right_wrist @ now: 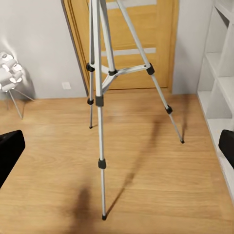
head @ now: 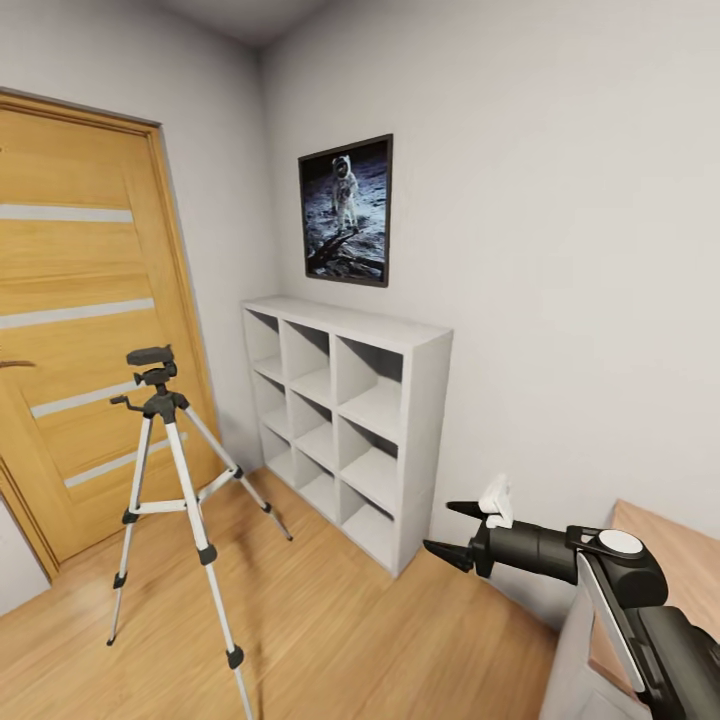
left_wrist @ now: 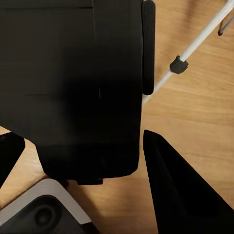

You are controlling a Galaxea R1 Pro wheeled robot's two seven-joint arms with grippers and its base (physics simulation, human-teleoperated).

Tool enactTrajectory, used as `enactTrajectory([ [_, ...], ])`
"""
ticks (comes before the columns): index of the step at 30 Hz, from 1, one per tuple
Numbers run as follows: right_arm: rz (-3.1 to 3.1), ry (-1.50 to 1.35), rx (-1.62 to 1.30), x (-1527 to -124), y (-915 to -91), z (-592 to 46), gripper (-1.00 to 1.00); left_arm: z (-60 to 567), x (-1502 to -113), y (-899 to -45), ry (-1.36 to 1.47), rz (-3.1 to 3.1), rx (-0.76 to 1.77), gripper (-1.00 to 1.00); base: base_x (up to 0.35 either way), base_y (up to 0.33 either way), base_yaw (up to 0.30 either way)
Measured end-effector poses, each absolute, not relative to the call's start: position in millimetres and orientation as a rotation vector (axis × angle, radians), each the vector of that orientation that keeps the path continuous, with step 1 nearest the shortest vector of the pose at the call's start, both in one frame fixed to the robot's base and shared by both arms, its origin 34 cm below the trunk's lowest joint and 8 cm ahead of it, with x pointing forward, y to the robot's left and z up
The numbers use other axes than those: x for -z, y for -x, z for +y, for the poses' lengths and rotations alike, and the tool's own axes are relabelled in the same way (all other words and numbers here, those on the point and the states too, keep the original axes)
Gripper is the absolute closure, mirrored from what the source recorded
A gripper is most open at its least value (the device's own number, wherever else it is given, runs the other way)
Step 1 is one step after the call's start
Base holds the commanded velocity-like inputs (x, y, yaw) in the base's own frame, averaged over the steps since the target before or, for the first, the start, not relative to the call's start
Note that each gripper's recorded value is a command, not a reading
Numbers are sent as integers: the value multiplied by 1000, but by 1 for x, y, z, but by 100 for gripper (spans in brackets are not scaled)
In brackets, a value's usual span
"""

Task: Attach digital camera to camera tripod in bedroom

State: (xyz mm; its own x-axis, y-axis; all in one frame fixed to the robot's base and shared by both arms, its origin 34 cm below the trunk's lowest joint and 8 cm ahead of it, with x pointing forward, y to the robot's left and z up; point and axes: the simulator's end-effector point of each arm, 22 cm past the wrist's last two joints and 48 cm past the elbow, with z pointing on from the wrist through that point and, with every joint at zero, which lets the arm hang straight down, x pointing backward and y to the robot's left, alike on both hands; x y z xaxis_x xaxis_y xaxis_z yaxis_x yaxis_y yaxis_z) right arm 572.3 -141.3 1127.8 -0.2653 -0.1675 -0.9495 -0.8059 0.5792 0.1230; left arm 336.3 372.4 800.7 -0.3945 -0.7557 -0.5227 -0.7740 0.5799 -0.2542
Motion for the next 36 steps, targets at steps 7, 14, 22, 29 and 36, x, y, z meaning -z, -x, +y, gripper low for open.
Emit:
enactTrajectory([
  [7, 1762, 804, -761, -1128, -572, -141, -100, 373, -799, -335, 1216, 2213, -41, 100, 1, 236, 0],
  [14, 1762, 802, -761, -1128, -572, -141, -100, 372, -799, -335, 1217, 2215, -44, 100, 0, 108, 1],
  [22, 1770, 778, -726, -1128, -579, -146, -100, 373, -799, -335, 1220, 2214, -47, 100, 1, 3, 188],
  [29, 1772, 767, -704, -1128, -582, -148, -100, 375, -799, -335, 1222, 2209, -50, 100, 75, -101, 258],
  [36, 1769, 766, -700, -1130, -582, -149, -100, 391, -802, -332, 1257, 2174, -71, 100, 163, -233, 261],
])
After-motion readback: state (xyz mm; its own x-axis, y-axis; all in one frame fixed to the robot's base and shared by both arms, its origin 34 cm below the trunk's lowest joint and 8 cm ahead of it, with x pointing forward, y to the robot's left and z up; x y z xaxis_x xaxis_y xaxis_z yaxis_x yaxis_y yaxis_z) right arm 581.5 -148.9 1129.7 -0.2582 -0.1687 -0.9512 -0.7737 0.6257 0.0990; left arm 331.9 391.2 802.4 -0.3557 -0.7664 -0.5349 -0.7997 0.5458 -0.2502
